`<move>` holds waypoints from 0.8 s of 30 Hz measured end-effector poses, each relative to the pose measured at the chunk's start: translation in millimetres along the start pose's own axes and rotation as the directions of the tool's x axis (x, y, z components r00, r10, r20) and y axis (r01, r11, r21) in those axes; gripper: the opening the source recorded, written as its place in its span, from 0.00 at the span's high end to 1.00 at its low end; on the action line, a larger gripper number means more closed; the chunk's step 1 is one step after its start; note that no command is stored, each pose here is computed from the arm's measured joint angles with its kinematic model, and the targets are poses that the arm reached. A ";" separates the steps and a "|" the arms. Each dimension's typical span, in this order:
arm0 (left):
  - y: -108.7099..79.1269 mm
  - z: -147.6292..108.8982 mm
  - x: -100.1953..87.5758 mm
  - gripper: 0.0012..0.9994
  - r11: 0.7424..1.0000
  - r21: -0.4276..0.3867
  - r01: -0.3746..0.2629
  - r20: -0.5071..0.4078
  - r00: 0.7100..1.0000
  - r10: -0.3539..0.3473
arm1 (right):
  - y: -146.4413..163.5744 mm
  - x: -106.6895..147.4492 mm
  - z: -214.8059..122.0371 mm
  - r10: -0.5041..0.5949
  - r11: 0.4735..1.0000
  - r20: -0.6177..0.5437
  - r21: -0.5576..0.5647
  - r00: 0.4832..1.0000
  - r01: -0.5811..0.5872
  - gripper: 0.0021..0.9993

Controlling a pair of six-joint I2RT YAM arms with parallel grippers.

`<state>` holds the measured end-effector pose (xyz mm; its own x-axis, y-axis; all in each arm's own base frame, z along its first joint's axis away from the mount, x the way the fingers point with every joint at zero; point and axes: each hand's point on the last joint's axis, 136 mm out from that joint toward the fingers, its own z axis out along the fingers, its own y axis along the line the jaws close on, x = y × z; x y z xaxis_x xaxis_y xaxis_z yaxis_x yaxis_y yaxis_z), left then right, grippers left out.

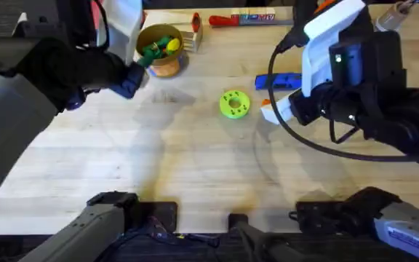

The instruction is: Pick up the gripper from the table and insert it into the empty holder that is missing its gripper. Then pick up a screw, insert it into the mounting hole, and use the screwdriver to tighten it. Finally, clean up the table by picking up the vegetable and placing it into the bucket.

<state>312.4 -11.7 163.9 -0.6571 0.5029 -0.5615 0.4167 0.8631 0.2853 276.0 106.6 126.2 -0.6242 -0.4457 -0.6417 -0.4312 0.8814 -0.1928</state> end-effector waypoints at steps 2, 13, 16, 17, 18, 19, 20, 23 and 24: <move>9.3 -0.6 -20.5 0.97 0.999 -0.031 0.039 0.085 0.996 -0.036 | -0.7 -5.2 -0.1 0.003 1.000 0.021 0.003 1.000 -0.003 0.01; 27.6 45.5 -75.3 0.94 0.977 0.008 0.213 0.270 0.940 -0.208 | -3.1 -22.8 -1.1 0.013 1.000 0.093 0.011 0.996 -0.014 0.01; 22.6 72.2 -69.5 0.97 0.972 0.039 0.232 0.232 0.944 -0.235 | -3.1 -22.8 -1.1 0.013 1.000 0.093 0.011 0.996 -0.014 0.01; 21.6 79.6 -68.1 0.98 0.971 0.044 0.234 0.224 0.945 -0.238 | -3.1 -22.8 -1.1 0.013 1.000 0.093 0.011 0.996 -0.014 0.01; 21.2 84.2 -67.5 0.97 0.970 0.047 0.238 0.221 0.945 -0.242 | -3.1 -22.8 -1.1 0.013 1.000 0.093 0.011 0.996 -0.014 0.01; 23.2 89.0 -70.9 0.94 0.970 0.044 0.240 0.236 0.941 -0.243 | -3.1 -22.8 -1.0 0.013 1.000 0.092 0.011 0.996 -0.014 0.01; 24.1 88.4 -72.9 0.84 0.970 0.043 0.241 0.245 0.938 -0.244 | -3.1 -22.8 -1.1 0.013 1.000 0.093 0.011 0.996 -0.014 0.01; 25.9 86.1 -77.3 0.42 0.969 0.043 0.245 0.263 0.933 -0.247 | -3.1 -22.8 -1.1 0.013 1.000 0.093 0.011 0.996 -0.014 0.01; 25.6 86.1 -77.3 0.29 0.968 0.045 0.247 0.263 0.932 -0.250 | -3.1 -22.8 -1.1 0.013 1.000 0.093 0.011 0.996 -0.014 0.01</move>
<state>427.9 -32.4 147.8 -0.5515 0.2411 -0.7986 0.2695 0.9575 0.1030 290.9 113.8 142.2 -0.5667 -0.4178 -0.7101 -0.4149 0.8893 -0.1922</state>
